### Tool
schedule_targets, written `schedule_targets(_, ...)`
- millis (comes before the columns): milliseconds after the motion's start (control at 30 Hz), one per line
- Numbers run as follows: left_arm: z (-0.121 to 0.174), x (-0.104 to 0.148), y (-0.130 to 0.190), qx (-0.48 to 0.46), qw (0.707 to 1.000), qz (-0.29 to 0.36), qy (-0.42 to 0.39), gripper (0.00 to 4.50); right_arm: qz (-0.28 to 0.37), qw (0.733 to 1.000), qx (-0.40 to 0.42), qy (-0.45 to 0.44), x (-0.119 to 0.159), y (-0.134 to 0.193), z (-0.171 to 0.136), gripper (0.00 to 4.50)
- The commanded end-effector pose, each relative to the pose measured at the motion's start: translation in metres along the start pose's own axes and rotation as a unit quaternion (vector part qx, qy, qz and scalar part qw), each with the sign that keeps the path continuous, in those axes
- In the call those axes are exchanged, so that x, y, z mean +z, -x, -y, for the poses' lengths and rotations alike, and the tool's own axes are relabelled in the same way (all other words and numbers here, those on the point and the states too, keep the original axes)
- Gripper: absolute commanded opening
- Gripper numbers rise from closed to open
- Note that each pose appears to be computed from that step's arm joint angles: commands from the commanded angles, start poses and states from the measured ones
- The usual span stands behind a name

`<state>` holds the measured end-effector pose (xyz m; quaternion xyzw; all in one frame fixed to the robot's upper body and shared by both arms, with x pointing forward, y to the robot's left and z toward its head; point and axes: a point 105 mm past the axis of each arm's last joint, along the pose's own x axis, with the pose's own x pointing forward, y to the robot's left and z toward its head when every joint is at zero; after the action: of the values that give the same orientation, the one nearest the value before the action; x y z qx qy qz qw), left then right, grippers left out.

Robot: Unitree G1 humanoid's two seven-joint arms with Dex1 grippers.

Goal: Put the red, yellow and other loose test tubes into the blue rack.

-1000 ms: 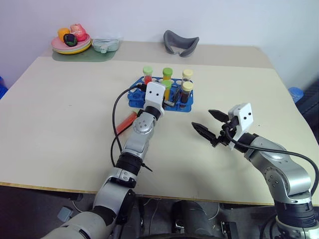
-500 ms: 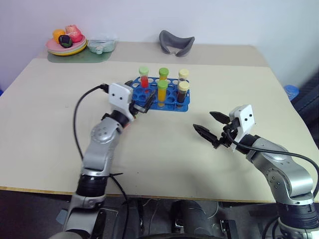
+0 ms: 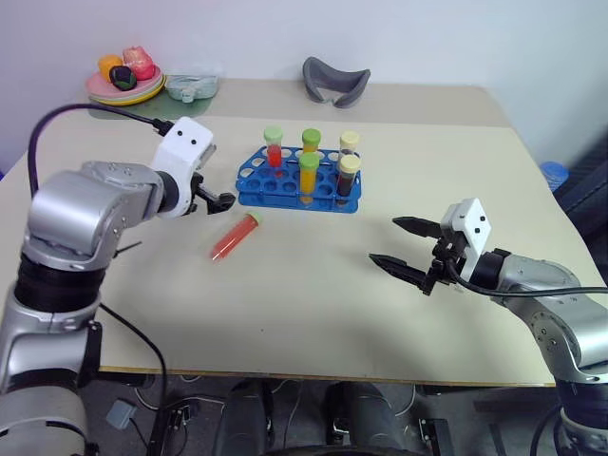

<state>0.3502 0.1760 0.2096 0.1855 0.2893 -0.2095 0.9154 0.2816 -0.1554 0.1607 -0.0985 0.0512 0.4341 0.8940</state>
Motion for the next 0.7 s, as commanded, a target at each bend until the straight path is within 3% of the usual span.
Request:
schedule_targets(33,0.009,0.002,-0.012,-0.044,0.998,-0.052,0.017,4.45,0.014,1.000,0.012,0.012,0.007,-0.004,-0.005,4.45)
schedule_targets(400,0.011,0.000,-0.042,0.000,0.982,-0.191,-0.001,4.45,0.019,1.000,0.006,0.004,0.003,-0.006,-0.012,4.45)
schedule_targets(700,0.022,0.001,-0.056,-0.008,0.972,-0.232,-0.013,4.45,0.026,1.000,-0.003,-0.009,-0.002,-0.008,-0.018,4.45)
